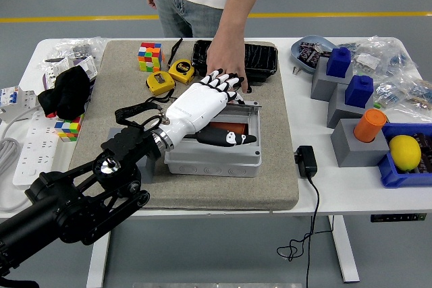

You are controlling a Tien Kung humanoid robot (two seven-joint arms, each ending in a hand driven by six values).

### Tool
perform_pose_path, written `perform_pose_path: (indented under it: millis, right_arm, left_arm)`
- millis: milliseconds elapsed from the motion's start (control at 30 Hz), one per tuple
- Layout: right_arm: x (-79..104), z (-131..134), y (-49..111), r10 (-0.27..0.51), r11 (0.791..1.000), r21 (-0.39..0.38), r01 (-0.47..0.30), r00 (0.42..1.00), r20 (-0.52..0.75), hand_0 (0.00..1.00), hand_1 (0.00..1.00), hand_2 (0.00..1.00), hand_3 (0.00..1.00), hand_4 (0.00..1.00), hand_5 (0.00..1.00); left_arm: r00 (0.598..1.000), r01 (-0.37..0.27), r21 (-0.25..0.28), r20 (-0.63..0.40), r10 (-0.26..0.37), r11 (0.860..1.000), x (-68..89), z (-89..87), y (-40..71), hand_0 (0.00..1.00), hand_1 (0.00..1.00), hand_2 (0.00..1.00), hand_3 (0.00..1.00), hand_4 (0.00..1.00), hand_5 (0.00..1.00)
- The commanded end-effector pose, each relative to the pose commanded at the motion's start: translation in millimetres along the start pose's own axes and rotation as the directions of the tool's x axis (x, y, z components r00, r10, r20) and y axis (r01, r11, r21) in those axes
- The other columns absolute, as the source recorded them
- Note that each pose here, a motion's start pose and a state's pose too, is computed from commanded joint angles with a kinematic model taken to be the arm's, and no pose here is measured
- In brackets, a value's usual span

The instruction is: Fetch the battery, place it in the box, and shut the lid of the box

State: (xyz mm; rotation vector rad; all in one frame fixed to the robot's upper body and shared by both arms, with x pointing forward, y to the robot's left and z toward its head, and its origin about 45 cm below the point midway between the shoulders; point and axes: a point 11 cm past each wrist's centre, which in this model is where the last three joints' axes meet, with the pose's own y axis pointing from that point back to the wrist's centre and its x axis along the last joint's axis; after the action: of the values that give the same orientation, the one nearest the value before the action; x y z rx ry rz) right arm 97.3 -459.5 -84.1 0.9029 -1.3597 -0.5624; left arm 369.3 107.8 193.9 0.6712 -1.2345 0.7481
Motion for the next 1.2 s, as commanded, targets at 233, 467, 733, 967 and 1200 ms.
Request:
perform_pose_path:
  millis: [233,467,733,967,1200]
  right_arm:
    - [0.3,1.3,-0.2,0.002,1.000,-0.002,-0.002,1.000,-0.003,0.806,0.770,0.740,0.744,0.979,0.655]
    - [-0.4,2.7,-0.2,0.001,1.000,-0.003,-0.001,1.000,-0.005,0.806,0.769,0.740,0.744,0.979,0.655]
    - [-0.9,3.7,-0.1,0.000,1.000,-0.004,0.000,1.000,-0.007,0.808,0.770,0.740,0.744,0.979,0.656]
    - [-1.2,4.3,-0.2,-0.001,1.000,-0.006,0.001,1.000,-0.007,0.807,0.770,0.739,0.742,0.979,0.656]
    - [-2.3,3.8,0.1,-0.004,1.000,-0.005,0.004,1.000,-0.005,0.806,0.769,0.738,0.743,0.979,0.657]
  left_arm:
    - [0.999,0.051,-0.005,-0.001,-0.051,0.999,-16.2,3.4,6.0,0.998,0.998,0.954,0.647,0.998,0.998]
    - [0.997,0.080,-0.010,-0.009,-0.081,0.997,-28.0,5.4,12.3,0.998,0.998,0.952,0.647,0.998,0.998]
    - [1.000,-0.007,-0.014,-0.029,0.006,1.000,-6.8,4.2,10.4,0.998,0.998,0.951,0.652,0.998,0.998]
    - [0.992,-0.114,-0.007,-0.054,0.114,0.993,19.1,-1.4,9.0,0.998,0.998,0.922,0.684,0.998,0.998]
    - [0.955,-0.235,0.054,-0.172,0.240,0.971,50.3,-18.1,13.6,0.998,0.998,0.943,0.820,0.998,0.998]
